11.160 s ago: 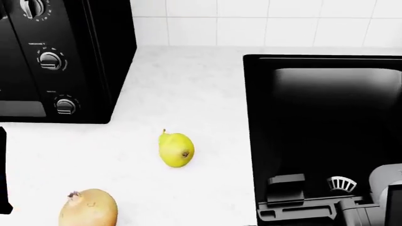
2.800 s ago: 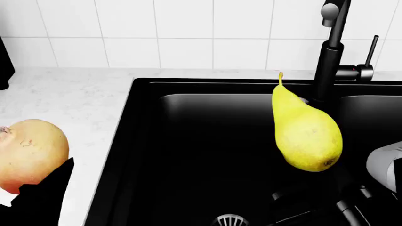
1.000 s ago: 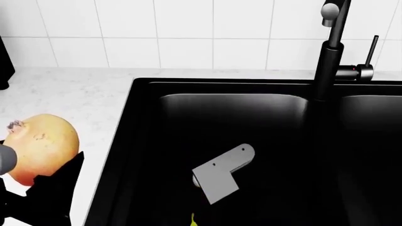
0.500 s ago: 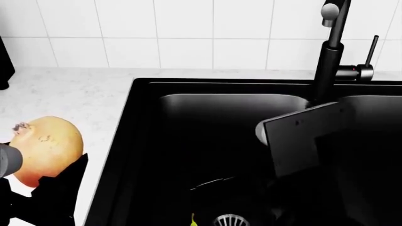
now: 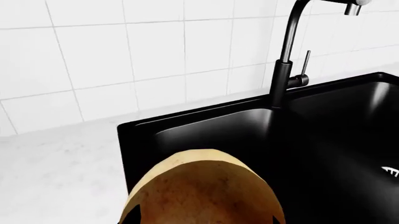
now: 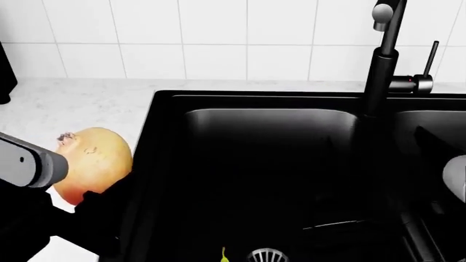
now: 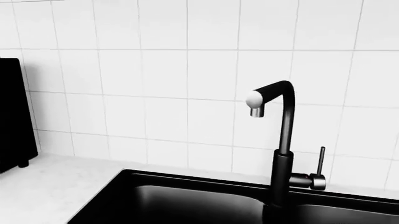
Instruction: There is a mixed pile of frozen fruits and vegetables on the counter. Locate all the frozen vegetables and place the items in a bowl on the counter. Take all the frozen fruits and defrost them in a running sink.
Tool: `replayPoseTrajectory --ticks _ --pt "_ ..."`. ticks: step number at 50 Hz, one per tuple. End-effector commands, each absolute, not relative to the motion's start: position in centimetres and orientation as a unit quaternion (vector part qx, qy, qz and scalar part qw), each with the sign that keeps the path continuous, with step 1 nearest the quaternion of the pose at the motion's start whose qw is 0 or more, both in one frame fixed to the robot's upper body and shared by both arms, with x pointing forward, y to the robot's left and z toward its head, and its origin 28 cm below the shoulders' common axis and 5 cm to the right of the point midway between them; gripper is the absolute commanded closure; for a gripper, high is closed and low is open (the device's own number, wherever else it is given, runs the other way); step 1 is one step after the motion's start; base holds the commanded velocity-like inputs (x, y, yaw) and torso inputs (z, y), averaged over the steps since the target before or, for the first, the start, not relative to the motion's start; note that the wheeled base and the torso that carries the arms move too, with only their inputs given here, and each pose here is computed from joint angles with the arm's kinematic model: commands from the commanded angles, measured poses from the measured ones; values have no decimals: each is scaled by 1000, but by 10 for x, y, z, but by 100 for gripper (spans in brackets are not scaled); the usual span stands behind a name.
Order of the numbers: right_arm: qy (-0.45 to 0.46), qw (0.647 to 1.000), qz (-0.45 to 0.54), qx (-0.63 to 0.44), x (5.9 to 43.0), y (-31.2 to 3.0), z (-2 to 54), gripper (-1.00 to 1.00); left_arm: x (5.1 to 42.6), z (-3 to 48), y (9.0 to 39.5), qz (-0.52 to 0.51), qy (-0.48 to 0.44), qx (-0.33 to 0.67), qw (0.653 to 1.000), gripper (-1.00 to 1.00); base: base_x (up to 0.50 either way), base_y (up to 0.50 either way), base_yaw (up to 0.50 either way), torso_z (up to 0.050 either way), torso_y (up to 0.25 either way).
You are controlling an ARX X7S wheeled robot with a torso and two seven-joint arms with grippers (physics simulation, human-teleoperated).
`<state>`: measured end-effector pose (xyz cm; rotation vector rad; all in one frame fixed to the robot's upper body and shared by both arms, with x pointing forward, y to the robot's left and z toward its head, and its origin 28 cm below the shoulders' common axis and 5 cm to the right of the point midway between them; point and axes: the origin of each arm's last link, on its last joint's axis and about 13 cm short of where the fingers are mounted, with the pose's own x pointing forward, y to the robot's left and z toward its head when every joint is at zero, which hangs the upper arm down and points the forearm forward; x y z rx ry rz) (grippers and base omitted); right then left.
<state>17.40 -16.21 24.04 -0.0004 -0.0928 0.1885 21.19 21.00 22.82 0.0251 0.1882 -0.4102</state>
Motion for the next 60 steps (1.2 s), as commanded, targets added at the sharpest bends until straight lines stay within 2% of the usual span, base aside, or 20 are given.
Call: replayPoseTrajectory --ticks 1,19,27,49,60 --pt "-66 995 71 -6 150 -175 256 -100 237 247 191 -250 82 5 965 100 0 0 0 0 0" --pt "-72 995 66 0 144 -176 265 -100 304 260 149 -315 128 28 940 100 0 0 0 0 1" --pt "-87 996 34 -5 136 -183 274 -100 329 244 129 -333 160 41 928 100 0 0 0 1 0" --pt "-89 996 16 -3 120 -191 274 -100 356 197 77 -385 222 82 892 100 0 0 0 0 0" --pt "-89 996 9 4 116 -197 272 -100 356 157 72 -391 259 109 877 100 0 0 0 0 1"
